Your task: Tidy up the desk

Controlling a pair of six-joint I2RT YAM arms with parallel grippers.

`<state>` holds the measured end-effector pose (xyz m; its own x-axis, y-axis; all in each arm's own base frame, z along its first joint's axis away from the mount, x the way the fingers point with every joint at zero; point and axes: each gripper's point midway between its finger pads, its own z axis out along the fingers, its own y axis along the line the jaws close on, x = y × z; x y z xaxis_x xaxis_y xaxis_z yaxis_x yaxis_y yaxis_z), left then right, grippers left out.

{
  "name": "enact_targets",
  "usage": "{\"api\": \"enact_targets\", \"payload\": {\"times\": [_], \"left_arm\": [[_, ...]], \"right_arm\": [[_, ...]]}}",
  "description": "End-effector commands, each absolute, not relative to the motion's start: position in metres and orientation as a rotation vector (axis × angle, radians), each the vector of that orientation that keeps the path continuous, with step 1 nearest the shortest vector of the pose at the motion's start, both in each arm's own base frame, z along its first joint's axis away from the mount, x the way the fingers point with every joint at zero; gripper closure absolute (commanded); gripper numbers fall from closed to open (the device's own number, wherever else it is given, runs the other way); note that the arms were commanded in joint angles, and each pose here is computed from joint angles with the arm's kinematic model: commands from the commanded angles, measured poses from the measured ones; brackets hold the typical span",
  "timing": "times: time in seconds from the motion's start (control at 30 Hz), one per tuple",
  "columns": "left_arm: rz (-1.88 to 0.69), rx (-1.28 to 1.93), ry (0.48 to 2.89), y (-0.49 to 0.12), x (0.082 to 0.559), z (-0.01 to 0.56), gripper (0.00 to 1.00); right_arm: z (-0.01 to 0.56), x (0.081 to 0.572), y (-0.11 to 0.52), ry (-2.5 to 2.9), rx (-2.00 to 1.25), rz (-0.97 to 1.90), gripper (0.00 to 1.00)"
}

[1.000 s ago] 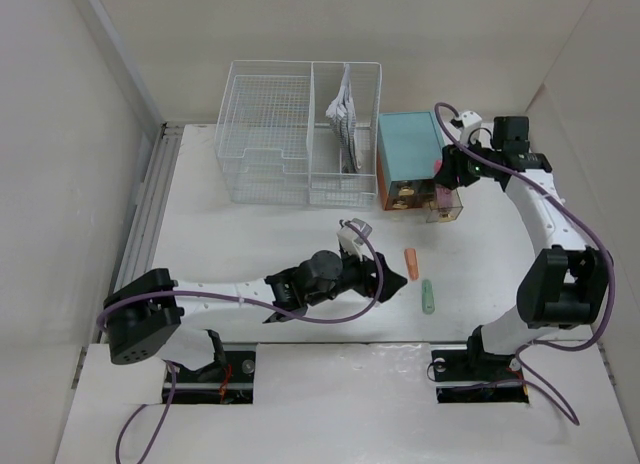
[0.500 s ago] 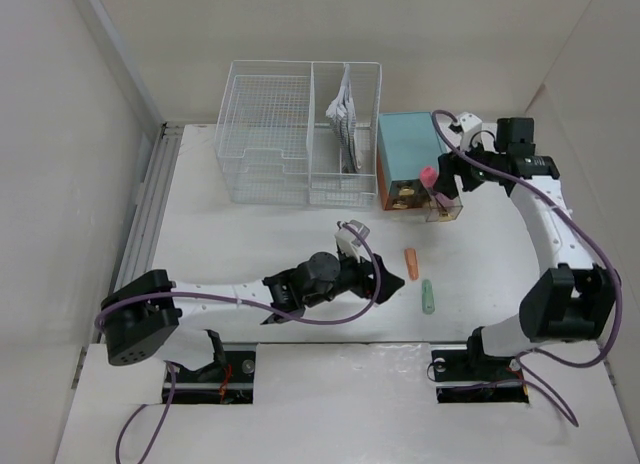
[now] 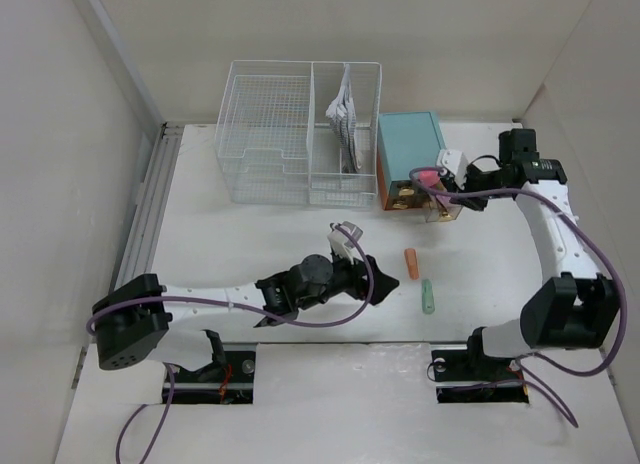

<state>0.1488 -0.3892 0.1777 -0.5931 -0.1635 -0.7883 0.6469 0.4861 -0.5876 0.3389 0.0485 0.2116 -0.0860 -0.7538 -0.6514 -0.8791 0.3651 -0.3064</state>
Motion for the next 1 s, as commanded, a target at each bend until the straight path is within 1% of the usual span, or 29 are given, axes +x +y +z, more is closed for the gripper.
{"api": "enact_targets", "payload": {"times": [0.0,0.03,0.1,0.17,0.33,0.57,0.63,0.67,0.7,0.77,0.83,0.97], "left_arm": [[-1.234,0.377,1.805,-0.384,0.149,0.199,0.20],[-1.240,0.369,1.808,-0.384,0.149,0.199,0.20],[-1.239,0.369,1.810,-0.381,0.148,0.197,0.20],[-1.238,0.365,1.824,-0.380,0.147,0.193,0.20],[-1.238,0.365,1.824,-0.376,0.146,0.191,0.20],[-1.238,0.360,1.836,-0.372,0.144,0.186,0.20],[-1.231,0.352,1.835,-0.372,0.146,0.186,0.20],[-1.231,0.352,1.835,-0.372,0.146,0.186,0.20],[-1.231,0.352,1.835,-0.372,0.146,0.186,0.20],[-1.231,0.352,1.835,-0.372,0.146,0.186,0.20],[-1.231,0.352,1.835,-0.372,0.146,0.186,0.20],[-1.237,0.349,1.826,-0.372,0.146,0.188,0.20]], "right_arm": [[0.196,0.320,0.047,1.737,-1.671,0.251,0.76],[0.189,0.320,0.047,1.745,-1.682,0.270,0.72],[0.185,0.324,0.049,1.738,-1.689,0.290,0.71],[0.184,0.329,0.050,1.730,-1.686,0.296,0.66],[0.173,0.342,0.049,1.751,-1.687,0.325,0.64],[0.165,0.352,0.046,1.759,-1.683,0.311,0.64],[0.165,0.352,0.046,1.759,-1.683,0.311,0.67],[0.161,0.353,0.045,1.772,-1.687,0.312,0.71],[0.161,0.353,0.045,1.772,-1.687,0.312,0.81],[0.157,0.346,0.043,1.794,-1.693,0.321,0.88],[0.153,0.335,0.043,1.806,-1.717,0.340,0.91],[0.155,0.314,0.043,1.795,-1.752,0.341,0.91]]}}
